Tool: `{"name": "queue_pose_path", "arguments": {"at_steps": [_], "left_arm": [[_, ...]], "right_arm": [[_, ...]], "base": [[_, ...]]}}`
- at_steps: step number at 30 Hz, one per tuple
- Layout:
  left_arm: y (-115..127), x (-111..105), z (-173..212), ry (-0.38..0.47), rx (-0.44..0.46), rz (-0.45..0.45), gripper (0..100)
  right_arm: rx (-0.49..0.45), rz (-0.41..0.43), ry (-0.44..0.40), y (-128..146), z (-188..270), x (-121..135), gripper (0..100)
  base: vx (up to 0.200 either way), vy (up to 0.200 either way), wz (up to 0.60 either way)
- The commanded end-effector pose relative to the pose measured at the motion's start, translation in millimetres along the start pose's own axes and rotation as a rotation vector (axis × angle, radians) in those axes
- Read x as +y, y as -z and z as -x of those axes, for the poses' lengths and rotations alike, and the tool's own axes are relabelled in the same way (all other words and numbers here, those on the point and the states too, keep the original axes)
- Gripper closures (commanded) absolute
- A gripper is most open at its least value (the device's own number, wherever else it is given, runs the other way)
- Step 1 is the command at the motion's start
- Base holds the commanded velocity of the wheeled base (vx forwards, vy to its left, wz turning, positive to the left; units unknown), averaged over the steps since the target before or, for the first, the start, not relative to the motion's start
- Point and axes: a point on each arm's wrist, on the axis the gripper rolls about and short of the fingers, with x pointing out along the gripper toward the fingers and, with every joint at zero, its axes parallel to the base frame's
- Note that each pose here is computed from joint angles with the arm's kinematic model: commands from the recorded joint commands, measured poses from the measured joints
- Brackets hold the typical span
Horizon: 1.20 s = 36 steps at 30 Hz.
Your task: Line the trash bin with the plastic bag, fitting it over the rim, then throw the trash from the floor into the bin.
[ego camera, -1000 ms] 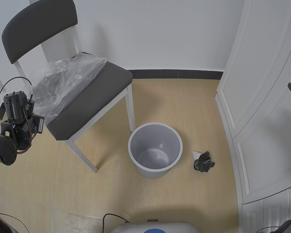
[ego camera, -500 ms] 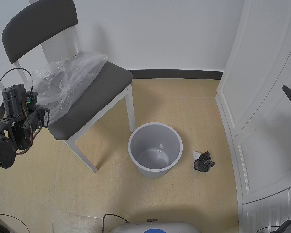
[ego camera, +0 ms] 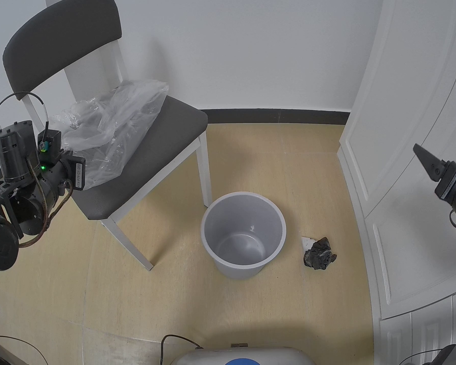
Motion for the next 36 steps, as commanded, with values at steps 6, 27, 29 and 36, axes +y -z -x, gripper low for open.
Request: {"name": "queue_pose_path", "arguments": {"at_steps": [6,27,29,36], "left_arm": [[-29.4,-14.9,21.6,0.094,-0.101,0.096,100],[-62.0,-53.2,74.9,0.367,-0.19,0.243,100],[-64.2,-54.4,77.0,0.38,-0.186,0.254,100],[-85.3,-54.4,91.8,0.458,-0.158,0.322,100]], "right_arm": [[0.081,0.017,-0.015,19.2,-9.0,10.3,0],[0.122,0.025,-0.063,27.9,-7.4,18.7,0],[0.125,0.026,-0.064,28.7,-7.0,18.7,0],[0.15,0.038,-0.091,43.3,-8.6,22.9,0]], "base": [[0.0,0.0,0.0],[0.0,0.0,0.0],[0.0,0.0,0.0],[0.0,0.0,0.0]]}}
